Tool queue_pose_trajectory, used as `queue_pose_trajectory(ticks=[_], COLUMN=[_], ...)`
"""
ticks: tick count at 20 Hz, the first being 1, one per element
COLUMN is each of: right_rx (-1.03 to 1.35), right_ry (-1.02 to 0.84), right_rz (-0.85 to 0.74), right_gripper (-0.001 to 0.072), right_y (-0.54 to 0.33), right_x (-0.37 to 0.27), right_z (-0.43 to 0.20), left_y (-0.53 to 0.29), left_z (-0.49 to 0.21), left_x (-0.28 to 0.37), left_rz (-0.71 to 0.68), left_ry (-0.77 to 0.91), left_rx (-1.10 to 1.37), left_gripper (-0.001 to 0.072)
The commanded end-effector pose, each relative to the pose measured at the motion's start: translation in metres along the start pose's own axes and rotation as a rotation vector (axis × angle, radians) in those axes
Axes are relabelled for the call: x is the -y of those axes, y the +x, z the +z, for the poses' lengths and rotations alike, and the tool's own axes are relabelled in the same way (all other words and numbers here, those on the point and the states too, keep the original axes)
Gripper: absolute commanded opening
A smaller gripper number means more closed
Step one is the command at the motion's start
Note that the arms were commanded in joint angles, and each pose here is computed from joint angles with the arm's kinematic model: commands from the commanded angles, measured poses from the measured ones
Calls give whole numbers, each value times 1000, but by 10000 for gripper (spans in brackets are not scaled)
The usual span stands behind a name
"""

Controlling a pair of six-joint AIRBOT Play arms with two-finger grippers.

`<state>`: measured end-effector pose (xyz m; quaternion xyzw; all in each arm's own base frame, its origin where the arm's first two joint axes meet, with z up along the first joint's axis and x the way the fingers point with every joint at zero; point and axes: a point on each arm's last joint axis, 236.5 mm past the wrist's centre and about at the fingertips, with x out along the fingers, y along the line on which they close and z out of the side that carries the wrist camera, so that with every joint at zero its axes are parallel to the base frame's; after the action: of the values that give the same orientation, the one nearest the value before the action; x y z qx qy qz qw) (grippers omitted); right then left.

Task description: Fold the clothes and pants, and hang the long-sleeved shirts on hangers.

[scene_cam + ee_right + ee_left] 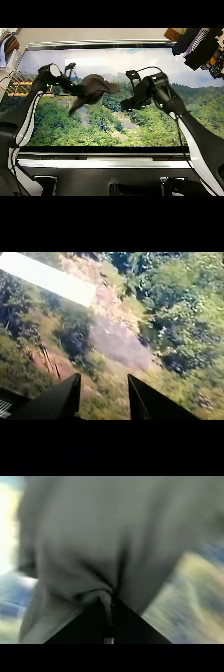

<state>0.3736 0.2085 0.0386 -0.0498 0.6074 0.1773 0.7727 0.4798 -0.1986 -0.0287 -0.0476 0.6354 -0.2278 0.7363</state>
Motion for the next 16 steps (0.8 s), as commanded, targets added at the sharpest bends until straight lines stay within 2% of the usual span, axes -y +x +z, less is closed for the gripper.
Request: queue_pose_trajectory(ticks=[1, 3, 7, 8, 9, 10, 11, 14, 16], right_rx=[12, 70, 186, 207, 226, 237, 252, 290, 313], right_ry=[-55, -61, -24, -15, -9, -10, -12, -43, -64], right_rz=[-33, -30, -12, -7, -4, -3, -1, -7, -9], right_gripper=[367, 367, 367, 367, 367, 368, 370, 392, 392], right_y=[-42, -72, -120, -128, -135, -140, -145, -159, -169], right_x=[6, 4, 2, 1, 1, 1, 1, 1, 1], right_z=[-16, -22, -41, -46, -49, -51, -52, -54, -58], left_y=[2, 37, 80, 76, 67, 51, 28, -45, -63], left_z=[-79, -127, -162, -161, -158, -151, -144, -154, -208], left_x=[116, 149, 147, 145, 143, 136, 122, 69, 46], left_rz=[-166, -121, -18, -17, -19, -8, 28, 149, 109], left_ry=[121, 154, 88, 83, 79, 84, 101, 116, 9], left_rx=[-219, -309, -345, -346, -334, -309, -280, -181, -155], left_gripper=[15, 15, 18, 92, 346, 556, 602, 602, 602])
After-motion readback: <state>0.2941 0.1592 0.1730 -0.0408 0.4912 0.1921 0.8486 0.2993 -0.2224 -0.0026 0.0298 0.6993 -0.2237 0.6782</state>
